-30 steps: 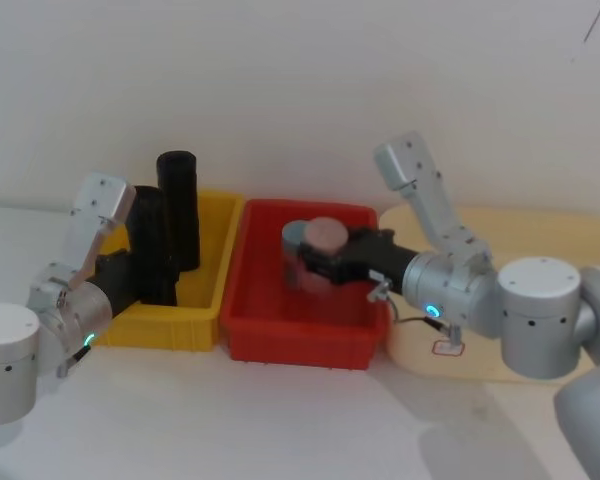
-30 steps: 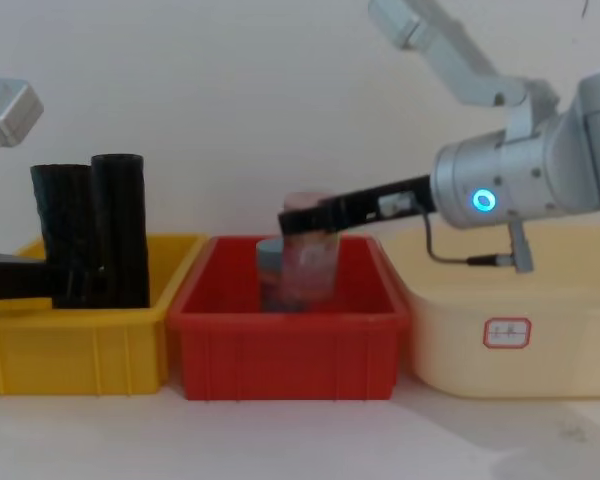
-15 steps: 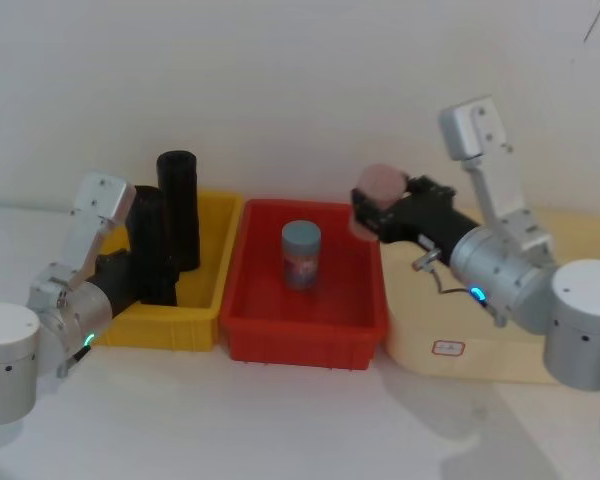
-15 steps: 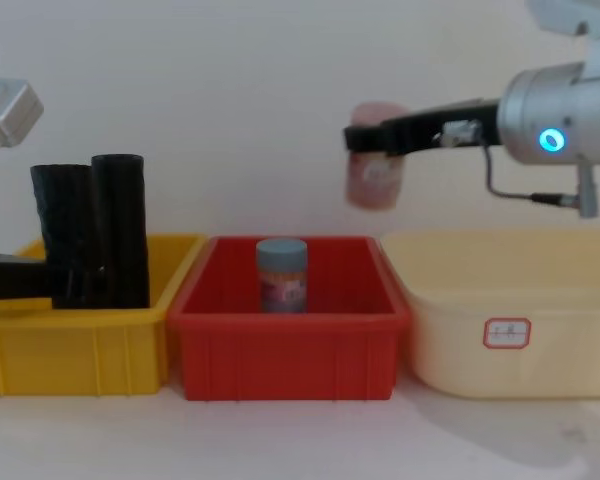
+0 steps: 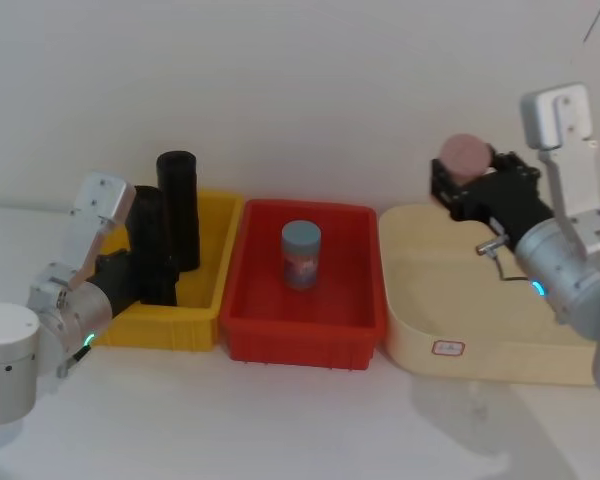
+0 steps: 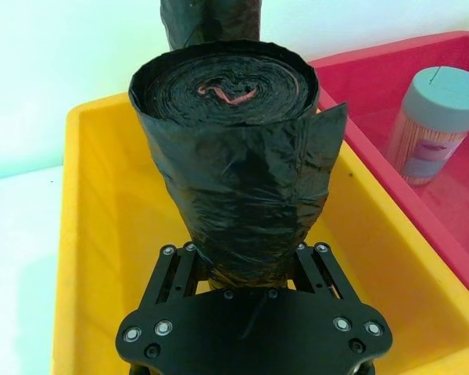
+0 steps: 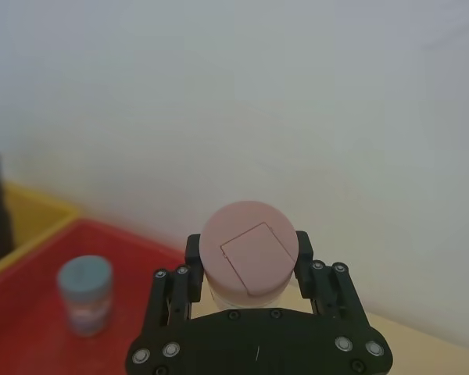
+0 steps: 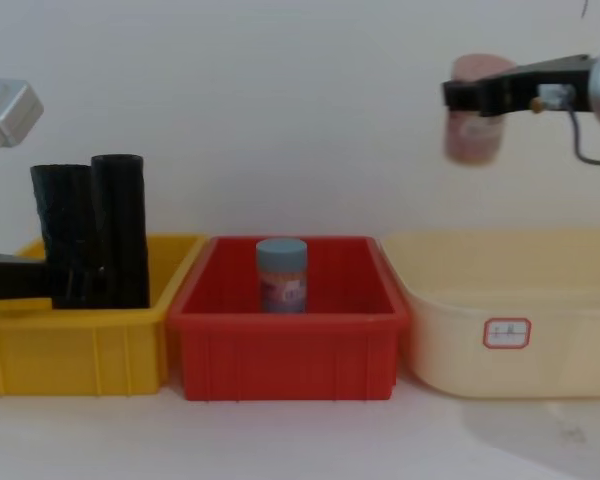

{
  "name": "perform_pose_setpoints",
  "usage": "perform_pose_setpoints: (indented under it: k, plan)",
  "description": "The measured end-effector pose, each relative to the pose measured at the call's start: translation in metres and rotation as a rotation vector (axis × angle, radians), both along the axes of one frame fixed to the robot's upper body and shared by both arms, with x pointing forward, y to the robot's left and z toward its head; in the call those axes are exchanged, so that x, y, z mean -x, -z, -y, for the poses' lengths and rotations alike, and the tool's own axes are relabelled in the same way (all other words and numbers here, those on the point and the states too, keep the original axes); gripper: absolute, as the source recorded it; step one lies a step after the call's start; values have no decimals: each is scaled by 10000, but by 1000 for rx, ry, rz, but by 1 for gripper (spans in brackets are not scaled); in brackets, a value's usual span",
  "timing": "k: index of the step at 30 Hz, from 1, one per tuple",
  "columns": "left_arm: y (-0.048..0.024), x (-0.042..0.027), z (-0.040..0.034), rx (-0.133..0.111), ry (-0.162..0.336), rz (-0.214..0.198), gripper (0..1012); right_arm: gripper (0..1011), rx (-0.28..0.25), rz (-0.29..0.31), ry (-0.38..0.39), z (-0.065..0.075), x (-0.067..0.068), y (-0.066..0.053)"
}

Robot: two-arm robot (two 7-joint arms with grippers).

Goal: Pick up the garbage bag with the one hand and transfer it to the other hand.

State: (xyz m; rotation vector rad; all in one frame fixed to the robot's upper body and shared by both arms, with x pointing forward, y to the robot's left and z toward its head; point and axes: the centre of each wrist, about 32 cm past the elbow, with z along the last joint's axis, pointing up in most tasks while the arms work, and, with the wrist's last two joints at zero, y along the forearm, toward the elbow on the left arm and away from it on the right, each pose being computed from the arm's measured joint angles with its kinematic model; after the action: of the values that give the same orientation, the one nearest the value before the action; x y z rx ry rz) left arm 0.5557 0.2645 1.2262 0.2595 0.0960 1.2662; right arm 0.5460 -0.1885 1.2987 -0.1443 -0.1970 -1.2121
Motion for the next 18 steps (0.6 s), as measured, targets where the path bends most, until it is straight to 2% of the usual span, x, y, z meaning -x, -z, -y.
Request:
perform_pose_setpoints:
  k: [10,18]
  plan:
    - [0,0,0,0,0,0,464,650,12,36,159,213,33,29]
    - [0,0,0,0,0,0,464,650,34,2,261,393,-4,102]
